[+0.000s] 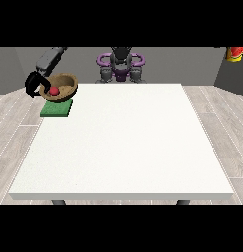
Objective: Pick the cup and pour the ball into the bowl, then pick the bowl and place it on the pad
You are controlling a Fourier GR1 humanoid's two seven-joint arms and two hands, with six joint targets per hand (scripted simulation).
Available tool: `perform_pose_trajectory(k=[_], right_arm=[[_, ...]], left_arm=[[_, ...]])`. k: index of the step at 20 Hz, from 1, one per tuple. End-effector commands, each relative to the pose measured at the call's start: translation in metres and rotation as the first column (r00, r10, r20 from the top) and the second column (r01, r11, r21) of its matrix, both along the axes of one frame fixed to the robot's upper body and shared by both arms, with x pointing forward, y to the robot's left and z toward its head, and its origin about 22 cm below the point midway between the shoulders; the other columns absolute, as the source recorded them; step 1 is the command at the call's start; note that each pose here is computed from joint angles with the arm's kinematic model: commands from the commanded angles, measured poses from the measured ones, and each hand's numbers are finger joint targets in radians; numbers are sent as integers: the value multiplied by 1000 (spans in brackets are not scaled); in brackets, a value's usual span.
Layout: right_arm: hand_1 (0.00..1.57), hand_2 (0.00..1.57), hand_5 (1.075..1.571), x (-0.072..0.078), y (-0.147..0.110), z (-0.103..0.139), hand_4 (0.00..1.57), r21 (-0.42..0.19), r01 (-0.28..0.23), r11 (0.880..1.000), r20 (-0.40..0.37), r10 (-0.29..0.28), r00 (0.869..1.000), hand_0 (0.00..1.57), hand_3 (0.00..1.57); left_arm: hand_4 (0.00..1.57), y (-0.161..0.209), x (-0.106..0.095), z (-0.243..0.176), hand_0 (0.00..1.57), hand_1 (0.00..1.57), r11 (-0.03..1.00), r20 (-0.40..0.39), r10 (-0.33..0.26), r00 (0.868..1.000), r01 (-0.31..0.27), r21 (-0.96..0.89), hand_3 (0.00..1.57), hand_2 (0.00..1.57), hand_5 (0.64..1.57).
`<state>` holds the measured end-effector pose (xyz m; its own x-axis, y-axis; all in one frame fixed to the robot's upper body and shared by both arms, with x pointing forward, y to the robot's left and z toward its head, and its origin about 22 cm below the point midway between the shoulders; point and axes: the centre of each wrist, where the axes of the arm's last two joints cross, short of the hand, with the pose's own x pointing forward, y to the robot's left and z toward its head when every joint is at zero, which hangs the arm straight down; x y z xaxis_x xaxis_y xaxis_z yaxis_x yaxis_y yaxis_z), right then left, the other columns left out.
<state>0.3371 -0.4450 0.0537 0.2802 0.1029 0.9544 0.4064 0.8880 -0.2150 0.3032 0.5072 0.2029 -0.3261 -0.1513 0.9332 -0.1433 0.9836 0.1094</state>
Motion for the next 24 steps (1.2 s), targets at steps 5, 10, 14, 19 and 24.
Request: perform_pose_trajectory(k=[5, 10, 14, 19, 24], right_arm=[[1571, 1571, 1569, 1, -6, -2, 905, 148, 56, 987, 72, -68, 995, 1571, 738], [1571, 1571, 1550, -10, -40, 15, 0, 43, 190, 981, 56, -193, 980, 1571, 1087], [1508, 1412, 1552, -2, -25, 16, 0, 31, 182, 983, 68, -184, 981, 1508, 824], [1456, 1401, 1532, 12, 3, -5, 0, 115, 196, 974, 122, -209, 970, 1456, 759], [1259, 1353, 1529, 11, -20, 26, 115, 45, 181, 982, 191, -186, 964, 1259, 911]], left_arm=[[1199, 11, -9, 4, 0, 0, 999, 68, 34, 997, -36, 29, 0, 0, 1559], [1192, -7, 1, 22, 0, 0, 1000, 41, -22, 999, 22, 5, 0, 0, 1563], [1195, 27, -17, 23, 0, 0, 999, 60, 45, 997, -45, 6, 0, 0, 1561], [1188, 15, -10, 22, 0, 0, 999, 75, -2, 997, 0, 34, 0, 0, 1565], [1190, 25, -16, 21, 0, 0, 1000, 112, 22, 993, -24, 17, 0, 0, 1566]])
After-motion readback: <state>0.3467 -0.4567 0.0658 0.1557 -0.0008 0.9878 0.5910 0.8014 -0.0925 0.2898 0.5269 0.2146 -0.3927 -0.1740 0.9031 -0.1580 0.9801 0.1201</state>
